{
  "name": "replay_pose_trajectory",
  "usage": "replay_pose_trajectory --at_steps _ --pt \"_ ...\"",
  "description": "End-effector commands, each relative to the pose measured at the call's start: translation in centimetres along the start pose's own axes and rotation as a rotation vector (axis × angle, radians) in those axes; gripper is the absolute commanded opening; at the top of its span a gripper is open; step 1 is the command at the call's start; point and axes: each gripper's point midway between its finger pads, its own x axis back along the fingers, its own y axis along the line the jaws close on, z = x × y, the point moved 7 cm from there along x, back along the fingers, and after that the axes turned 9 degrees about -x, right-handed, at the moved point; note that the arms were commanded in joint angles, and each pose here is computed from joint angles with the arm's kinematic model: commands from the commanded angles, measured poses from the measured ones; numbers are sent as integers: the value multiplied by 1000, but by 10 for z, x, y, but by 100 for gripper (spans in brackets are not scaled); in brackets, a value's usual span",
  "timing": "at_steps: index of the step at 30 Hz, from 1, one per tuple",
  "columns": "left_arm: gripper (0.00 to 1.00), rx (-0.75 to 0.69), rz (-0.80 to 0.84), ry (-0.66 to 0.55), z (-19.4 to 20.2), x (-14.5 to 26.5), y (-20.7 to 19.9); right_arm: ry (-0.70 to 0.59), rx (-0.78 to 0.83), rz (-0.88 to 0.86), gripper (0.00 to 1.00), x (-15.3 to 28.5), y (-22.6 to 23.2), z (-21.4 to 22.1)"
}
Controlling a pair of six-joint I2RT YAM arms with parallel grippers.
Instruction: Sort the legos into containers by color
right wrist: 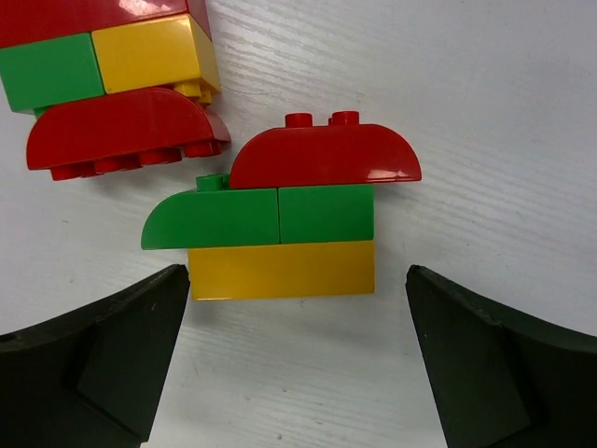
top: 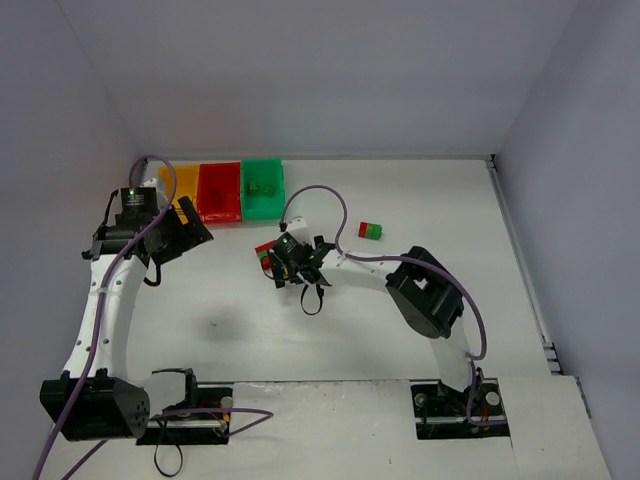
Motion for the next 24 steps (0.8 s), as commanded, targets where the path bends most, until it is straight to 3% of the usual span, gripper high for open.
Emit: replay_pose_trajectory --at_steps 1,10,15,16,18,21,24 --pt "75 -34 44 -22 -2 6 -8 -74 12 -4 97 -1 6 -19" --pt "75 -59 66 -1 5 4 -12 -100 82 -64 77 -9 6 -19" --pt "75 -78 108 2 5 4 -18 -115 107 -71 53 -8 0 -16" --pt "75 -105 134 11 9 4 -26 -117 117 -71 42 -5 -4 -14" --pt "75 -132 157 10 8 3 -31 -140 129 -82 32 -1 -6 -15" --pt "75 -165 249 36 12 4 -48 -222 205 -135 3 21 -15 -23" --pt "75 -176 339 45 12 8 -62 -296 271 -227 0 45 -18 -29"
